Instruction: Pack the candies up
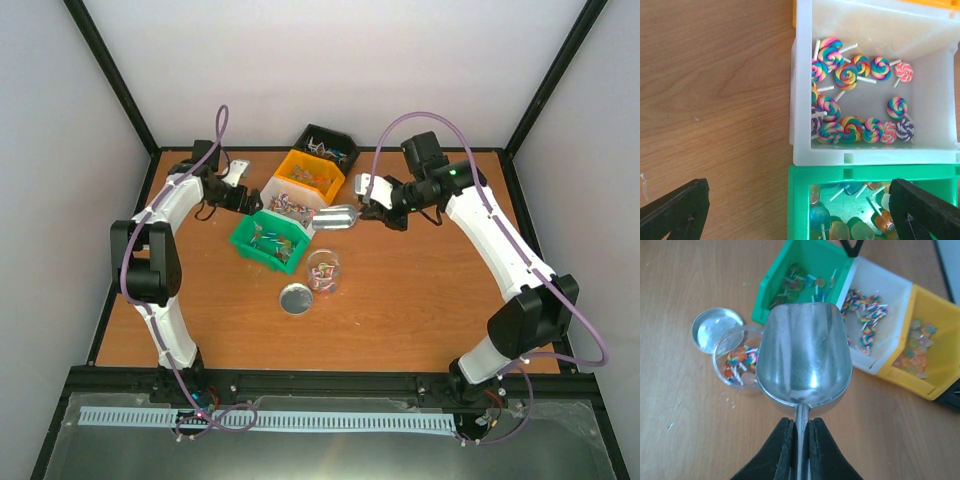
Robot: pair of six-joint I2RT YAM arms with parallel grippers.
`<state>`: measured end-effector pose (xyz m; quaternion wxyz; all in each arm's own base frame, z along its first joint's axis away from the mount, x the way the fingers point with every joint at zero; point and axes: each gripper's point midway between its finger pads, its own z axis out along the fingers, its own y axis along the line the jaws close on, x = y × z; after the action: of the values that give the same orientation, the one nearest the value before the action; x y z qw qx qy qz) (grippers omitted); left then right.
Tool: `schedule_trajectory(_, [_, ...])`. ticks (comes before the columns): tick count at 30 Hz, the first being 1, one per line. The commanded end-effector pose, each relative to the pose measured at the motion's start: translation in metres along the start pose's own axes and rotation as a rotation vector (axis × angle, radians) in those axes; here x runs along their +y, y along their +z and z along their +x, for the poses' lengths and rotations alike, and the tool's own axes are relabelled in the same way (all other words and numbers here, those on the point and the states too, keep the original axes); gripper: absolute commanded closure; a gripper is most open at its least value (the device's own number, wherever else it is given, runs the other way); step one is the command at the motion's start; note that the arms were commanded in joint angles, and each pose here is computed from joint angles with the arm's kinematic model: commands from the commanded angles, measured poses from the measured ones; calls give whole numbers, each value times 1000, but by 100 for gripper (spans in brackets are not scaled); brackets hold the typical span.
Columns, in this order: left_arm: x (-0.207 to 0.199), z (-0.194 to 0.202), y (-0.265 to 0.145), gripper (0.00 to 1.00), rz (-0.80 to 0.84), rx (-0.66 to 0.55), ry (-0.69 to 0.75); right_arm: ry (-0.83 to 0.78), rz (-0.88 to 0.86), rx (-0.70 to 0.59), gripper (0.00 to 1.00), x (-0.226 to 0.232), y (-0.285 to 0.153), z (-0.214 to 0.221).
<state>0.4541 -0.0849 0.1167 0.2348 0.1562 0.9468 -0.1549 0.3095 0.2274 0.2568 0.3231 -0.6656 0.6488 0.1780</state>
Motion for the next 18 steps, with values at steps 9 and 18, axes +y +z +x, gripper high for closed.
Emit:
schedule_trajectory(9, [-1,-21,-20,0,-3,-35,13,159,102,-145,97,-53,20,-27])
schedule_trajectory(18, [1,-25,-25,0,-25,-48,7,466,170,-143,97,-89,41,30])
